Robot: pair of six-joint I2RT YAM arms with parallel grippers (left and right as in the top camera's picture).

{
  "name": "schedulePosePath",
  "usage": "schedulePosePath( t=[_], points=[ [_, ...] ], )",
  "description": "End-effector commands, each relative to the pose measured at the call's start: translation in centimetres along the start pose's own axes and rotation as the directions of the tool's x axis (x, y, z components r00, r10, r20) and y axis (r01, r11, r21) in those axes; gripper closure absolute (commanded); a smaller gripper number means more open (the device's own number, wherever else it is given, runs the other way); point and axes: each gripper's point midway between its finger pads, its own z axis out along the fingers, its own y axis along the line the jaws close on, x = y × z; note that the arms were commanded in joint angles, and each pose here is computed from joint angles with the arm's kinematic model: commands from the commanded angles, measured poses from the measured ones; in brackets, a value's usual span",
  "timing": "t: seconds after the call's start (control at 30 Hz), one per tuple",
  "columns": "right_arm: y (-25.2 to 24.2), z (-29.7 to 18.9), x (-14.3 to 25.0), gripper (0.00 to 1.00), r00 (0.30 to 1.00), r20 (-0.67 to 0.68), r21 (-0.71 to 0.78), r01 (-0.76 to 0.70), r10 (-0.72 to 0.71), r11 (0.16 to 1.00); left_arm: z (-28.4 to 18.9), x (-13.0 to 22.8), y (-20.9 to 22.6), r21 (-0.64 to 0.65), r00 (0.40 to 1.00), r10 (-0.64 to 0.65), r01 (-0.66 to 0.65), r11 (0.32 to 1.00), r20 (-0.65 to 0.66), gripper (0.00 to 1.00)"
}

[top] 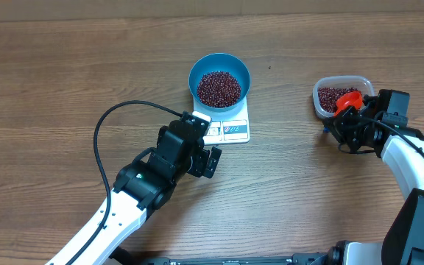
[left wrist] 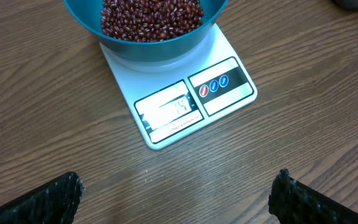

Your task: Scoop item into bowl and weigh 150g on scale

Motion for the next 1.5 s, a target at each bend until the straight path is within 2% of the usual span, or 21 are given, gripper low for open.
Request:
schedulePosePath(
  t=[0.0, 0.17, 0.33, 0.43, 0.6, 0.77, 0.83, 1.0, 1.07, 1.23, 1.47],
  points=[
    [1.3, -1.1, -0.9, 0.96, 0.999, 0.034, -0.027, 0.030, -0.029, 0.999, 0.1, -0.2, 0.4, -0.017, 1.000, 0.007, -0.007, 1.000, 0.002, 0.01],
    [2.7, -2.5, -1.6, 0.96, 0.992, 0.045, -0.029, 0.122, -0.120, 0.992, 0.1, -0.2, 0.4, -0.016, 1.000, 0.007, -0.007, 1.000, 0.002, 0.00],
    [5.6, -6.8, -2.7, 0.96, 0.968, 0.022, 0.020, 0.248, -0.248, 0.969, 0.1, -0.2, 0.4, -0.016, 1.000, 0.007, -0.007, 1.000, 0.002, 0.01],
    [7.1, -11.0, -3.6, 0.97, 0.939, 0.018, 0.111, 0.339, -0.343, 0.934, 0.1, -0.2, 0.4, -0.016, 1.000, 0.007, -0.007, 1.000, 0.002, 0.00],
    [7.0, -14.9, -4.7, 0.97, 0.916, -0.024, 0.272, 0.392, -0.400, 0.879, 0.1, -0.2, 0.4, -0.016, 1.000, 0.007, -0.007, 1.000, 0.002, 0.00],
    [5.8, -13.8, -5.0, 0.97, 0.897, -0.187, 0.311, 0.441, -0.400, 0.842, 0.1, -0.2, 0.4, -0.016, 1.000, 0.007, -0.007, 1.000, 0.002, 0.01],
    [4.5, -12.0, -4.9, 0.97, 0.872, -0.304, 0.312, 0.472, -0.384, 0.825, 0.1, -0.2, 0.4, -0.016, 1.000, 0.007, -0.007, 1.000, 0.002, 0.00],
    [2.4, -9.4, -4.6, 0.96, 0.826, -0.432, 0.299, 0.511, -0.362, 0.806, 0.1, -0.2, 0.4, -0.016, 1.000, 0.007, -0.007, 1.000, 0.002, 0.00],
    [1.5, -8.6, -4.7, 0.96, 0.820, -0.457, 0.316, 0.512, -0.345, 0.799, 0.1, -0.2, 0.4, -0.016, 1.000, 0.007, -0.007, 1.000, 0.002, 0.01],
    [0.2, -7.3, -5.0, 0.96, 0.720, -0.536, 0.264, 0.639, -0.441, 0.722, 0.1, -0.2, 0.4, -0.016, 1.000, 0.007, -0.007, 1.000, 0.002, 0.00],
    [-2.1, -8.0, -7.9, 0.96, 0.717, -0.533, 0.424, 0.685, -0.448, 0.592, 0.1, -0.2, 0.4, -0.016, 1.000, 0.007, -0.007, 1.000, 0.002, 0.00]
  ],
)
